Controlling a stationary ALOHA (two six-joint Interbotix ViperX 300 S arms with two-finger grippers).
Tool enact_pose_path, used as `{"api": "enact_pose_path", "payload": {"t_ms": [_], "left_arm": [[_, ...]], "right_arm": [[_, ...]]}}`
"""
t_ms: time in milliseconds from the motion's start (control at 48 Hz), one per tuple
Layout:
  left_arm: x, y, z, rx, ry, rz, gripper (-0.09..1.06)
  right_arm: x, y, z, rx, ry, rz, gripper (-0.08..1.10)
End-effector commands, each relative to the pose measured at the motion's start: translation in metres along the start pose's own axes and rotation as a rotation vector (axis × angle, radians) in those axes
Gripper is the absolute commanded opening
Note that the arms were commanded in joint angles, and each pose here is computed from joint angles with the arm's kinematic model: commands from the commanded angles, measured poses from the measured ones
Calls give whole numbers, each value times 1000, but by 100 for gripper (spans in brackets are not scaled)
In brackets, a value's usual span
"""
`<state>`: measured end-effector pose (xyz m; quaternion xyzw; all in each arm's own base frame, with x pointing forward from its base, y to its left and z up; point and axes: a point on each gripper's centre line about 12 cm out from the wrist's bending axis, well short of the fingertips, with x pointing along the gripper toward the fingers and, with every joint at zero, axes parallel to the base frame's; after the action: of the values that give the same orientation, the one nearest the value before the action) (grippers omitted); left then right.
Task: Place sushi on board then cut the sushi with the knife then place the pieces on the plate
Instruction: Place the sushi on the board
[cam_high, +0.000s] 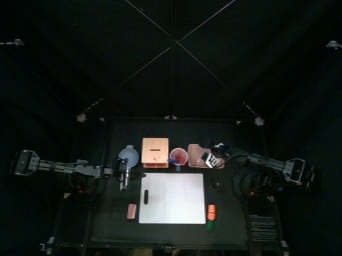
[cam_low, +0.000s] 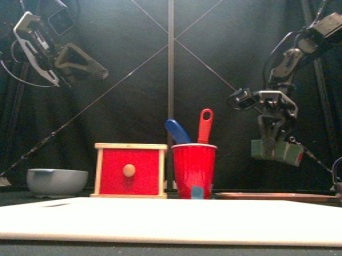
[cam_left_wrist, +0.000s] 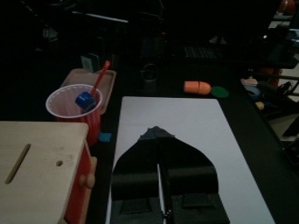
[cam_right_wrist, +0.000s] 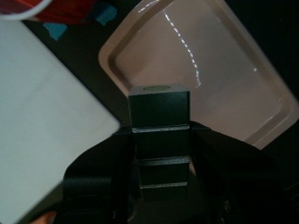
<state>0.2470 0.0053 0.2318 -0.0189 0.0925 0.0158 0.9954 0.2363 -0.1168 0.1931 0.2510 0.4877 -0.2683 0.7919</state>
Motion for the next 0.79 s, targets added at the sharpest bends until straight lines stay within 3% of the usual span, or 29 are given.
{"api": "enact_pose_path", "payload": {"t_ms": [21, 562, 792], "left_arm": [[1, -1, 5, 0, -15, -3, -2], [-1, -1, -4, 3, 6, -5, -1], [-1, -1, -5, 7, 11, -6, -1]], "right_arm": [[-15, 21, -4, 58, -48, 31, 60], [-13, 127, -51, 401, -12, 98, 60], [-2, 169, -50, 536, -44, 88, 60]]}}
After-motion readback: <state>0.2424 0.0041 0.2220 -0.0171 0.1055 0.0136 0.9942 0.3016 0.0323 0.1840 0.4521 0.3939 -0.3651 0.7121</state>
